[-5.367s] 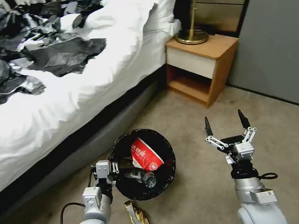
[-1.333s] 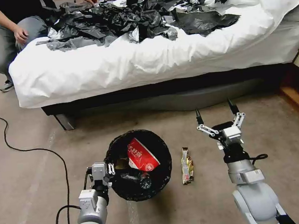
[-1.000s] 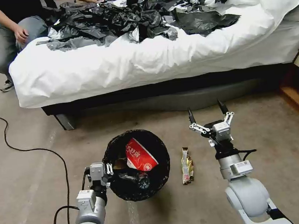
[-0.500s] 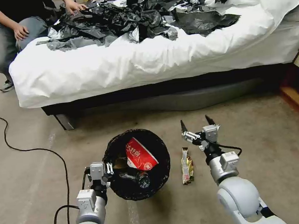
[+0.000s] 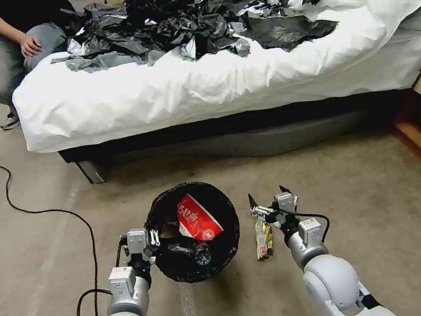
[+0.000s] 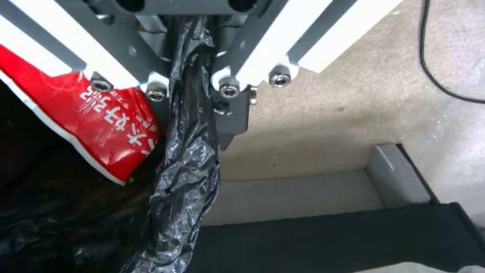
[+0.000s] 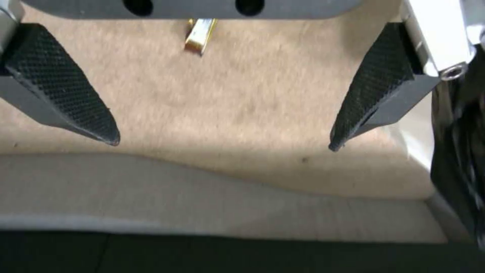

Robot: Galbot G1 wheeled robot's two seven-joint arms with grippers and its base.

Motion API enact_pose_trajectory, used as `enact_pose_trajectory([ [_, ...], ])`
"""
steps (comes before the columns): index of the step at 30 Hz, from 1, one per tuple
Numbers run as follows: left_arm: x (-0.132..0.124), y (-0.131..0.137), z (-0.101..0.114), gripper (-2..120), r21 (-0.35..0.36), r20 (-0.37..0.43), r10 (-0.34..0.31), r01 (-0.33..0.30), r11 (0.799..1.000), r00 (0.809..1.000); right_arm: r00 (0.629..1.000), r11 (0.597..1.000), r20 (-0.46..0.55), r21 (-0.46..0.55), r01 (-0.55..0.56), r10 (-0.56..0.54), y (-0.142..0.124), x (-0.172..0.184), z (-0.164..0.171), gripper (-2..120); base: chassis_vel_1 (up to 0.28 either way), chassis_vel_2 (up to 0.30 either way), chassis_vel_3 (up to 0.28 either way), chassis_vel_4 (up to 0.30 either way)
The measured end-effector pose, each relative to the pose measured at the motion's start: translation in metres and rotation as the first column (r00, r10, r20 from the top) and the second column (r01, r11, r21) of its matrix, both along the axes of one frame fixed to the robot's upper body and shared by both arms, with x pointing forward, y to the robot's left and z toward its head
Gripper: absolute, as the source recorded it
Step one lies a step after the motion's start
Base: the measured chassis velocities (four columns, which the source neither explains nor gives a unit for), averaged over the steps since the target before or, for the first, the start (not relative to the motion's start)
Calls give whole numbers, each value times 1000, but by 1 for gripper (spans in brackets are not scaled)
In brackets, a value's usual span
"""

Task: Pick up the trash bin, then pick up the garbage from the floor and place it into the trash bin.

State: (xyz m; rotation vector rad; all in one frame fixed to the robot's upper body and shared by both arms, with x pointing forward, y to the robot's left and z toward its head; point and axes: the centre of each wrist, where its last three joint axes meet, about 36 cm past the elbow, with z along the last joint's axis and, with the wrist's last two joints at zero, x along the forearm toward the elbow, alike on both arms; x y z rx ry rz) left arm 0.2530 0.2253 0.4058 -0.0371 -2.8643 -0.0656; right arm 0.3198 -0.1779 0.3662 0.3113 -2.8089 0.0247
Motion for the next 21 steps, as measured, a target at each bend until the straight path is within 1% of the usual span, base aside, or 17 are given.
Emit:
enact_pose_trajectory([
  [2, 0, 0, -1, 0, 1, 0, 0, 0, 1000, 1000, 999, 1000, -45, 9, -10, 10, 0, -1, -3, 100, 0, 0, 0, 0],
  [4, 0, 0, -1, 0, 1, 0, 0, 0, 1000, 1000, 998, 1000, -59, 12, -12, 13, -1, -2, -5, 100, 0, 0, 0, 0],
  [5, 0, 0, -2, 0, 1, -2, -1, 1, 1000, 1000, 996, 1000, -87, 11, -19, 20, -1, -1, -13, 100, 0, 0, 0, 0],
  [6, 0, 0, -2, 0, 1, -2, -1, 1, 1000, 1000, 996, 1000, -87, 11, -19, 20, -1, -1, -13, 100, 0, 0, 0, 0],
  [9, 1, -1, -2, 0, 1, 0, -2, 2, 1000, 1000, 987, 999, -156, 18, -34, 36, 2, 6, -29, 100, 0, 0, 0, 0],
  [10, 1, -1, -2, 0, 1, 0, -2, 2, 1000, 1000, 987, 999, -156, 18, -34, 36, 2, 6, -29, 100, 0, 0, 0, 0],
  [13, 1, 0, -3, 0, 2, -3, 0, 0, 1000, 1000, 976, 999, -214, 4, -36, 36, 4, 18, -53, 100, 0, 0, 0, 0],
  [14, 1, 0, -3, 0, 2, -3, 0, 0, 1000, 1000, 976, 999, -214, 4, -36, 36, 4, 18, -53, 100, 0, 0, 0, 0],
  [16, 2, 0, -4, 0, 3, -6, 4, -4, 1000, 1000, 967, 999, -252, -5, -34, 31, 2, 27, -74, 100, 0, 0, 0, 0],
  [17, 2, 0, -4, 0, 3, -6, 4, -4, 1000, 1000, 967, 999, -252, -5, -34, 31, 2, 27, -74, 100, 0, 0, 0, 0],
  [19, 3, 0, -7, 0, 4, -10, 5, -5, 1000, 1000, 960, 999, -280, -7, -31, 28, -2, 36, -98, 100, 0, 0, 0, 0],
  [20, 3, 0, -8, 0, 4, -12, 6, -6, 1000, 1000, 958, 1000, -286, -8, -29, 26, -4, 39, -106, 100, 0, 0, 0, 0],
  [21, 3, 0, -8, 0, 4, -12, 6, -6, 1000, 1000, 958, 1000, -286, -8, -29, 26, -4, 39, -106, 100, 0, 0, 0, 0],
])
